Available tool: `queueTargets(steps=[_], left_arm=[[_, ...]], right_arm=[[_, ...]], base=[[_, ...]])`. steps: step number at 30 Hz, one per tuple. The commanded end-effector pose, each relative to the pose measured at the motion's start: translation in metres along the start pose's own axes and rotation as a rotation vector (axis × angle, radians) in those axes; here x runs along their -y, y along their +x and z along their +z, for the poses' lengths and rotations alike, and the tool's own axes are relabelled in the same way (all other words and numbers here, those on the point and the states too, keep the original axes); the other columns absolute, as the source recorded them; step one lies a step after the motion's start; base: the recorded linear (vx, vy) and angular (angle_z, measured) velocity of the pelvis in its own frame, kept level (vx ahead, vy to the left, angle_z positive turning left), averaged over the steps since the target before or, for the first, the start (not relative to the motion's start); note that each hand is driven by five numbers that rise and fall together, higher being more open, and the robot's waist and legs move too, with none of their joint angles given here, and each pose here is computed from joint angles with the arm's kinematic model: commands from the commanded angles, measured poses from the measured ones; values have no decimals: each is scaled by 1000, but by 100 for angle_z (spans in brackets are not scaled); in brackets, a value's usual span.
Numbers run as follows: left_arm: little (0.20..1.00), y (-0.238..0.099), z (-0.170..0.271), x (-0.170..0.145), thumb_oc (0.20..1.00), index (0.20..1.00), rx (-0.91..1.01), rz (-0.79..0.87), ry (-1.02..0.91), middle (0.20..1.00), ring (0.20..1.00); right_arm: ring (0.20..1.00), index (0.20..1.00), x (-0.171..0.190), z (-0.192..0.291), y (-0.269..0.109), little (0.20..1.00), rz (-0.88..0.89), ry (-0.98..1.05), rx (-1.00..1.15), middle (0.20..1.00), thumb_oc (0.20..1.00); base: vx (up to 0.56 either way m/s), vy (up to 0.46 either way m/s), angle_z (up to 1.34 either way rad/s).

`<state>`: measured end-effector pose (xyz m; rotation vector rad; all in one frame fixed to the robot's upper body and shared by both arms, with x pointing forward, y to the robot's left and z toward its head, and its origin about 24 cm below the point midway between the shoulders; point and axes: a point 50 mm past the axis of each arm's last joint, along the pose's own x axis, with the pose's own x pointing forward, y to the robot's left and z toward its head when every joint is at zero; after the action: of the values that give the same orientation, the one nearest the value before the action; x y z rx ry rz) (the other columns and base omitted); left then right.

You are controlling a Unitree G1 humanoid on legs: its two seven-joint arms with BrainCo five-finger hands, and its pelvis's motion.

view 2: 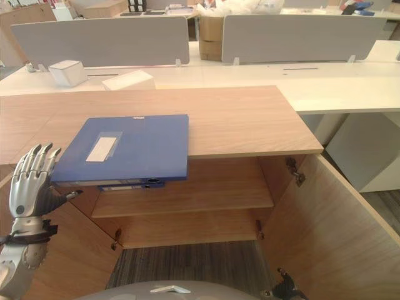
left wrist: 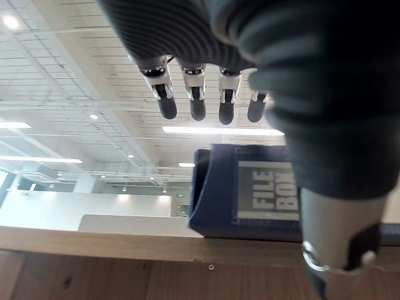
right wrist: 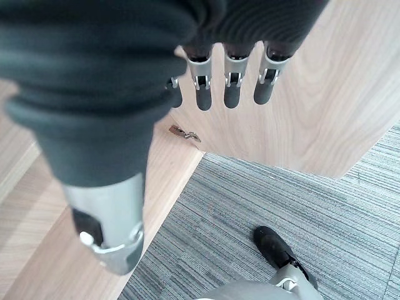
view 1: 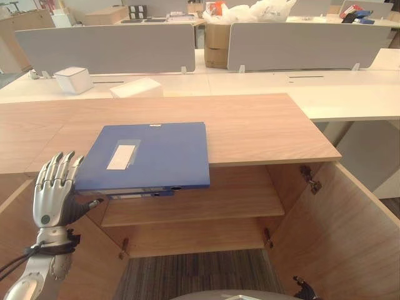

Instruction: Put the empty folder in the office cabinet

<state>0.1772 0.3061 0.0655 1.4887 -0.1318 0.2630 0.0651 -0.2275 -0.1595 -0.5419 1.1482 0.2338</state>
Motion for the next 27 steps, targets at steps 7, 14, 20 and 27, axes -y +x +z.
queueTargets(steps=[7, 14, 20, 27], left_arm=[[1000, 35, 10, -15, 1000, 1000, 101, 73, 26, 1000, 1000], [1000, 41, 22, -5, 1000, 1000, 144, 44, -12, 1000, 1000], [1000, 43, 33, 8, 1000, 1000, 181, -14, -41, 1000, 1000], [1000, 39, 40, 31, 1000, 1000, 202, -124, -38, 1000, 1000]], right_arm=[[1000, 1000, 16, 28, 8, 1000, -67, 33, 82, 1000, 1000], [1000, 1000, 18, 33, 8, 1000, -76, 34, 99, 1000, 1000], [1000, 1000, 16, 33, 9, 1000, -77, 34, 97, 1000, 1000], [1000, 1000, 18, 36, 9, 1000, -85, 37, 111, 1000, 1000]], base=[[31, 4, -9], [22, -8, -9], [1, 0, -1], [3, 0, -2]])
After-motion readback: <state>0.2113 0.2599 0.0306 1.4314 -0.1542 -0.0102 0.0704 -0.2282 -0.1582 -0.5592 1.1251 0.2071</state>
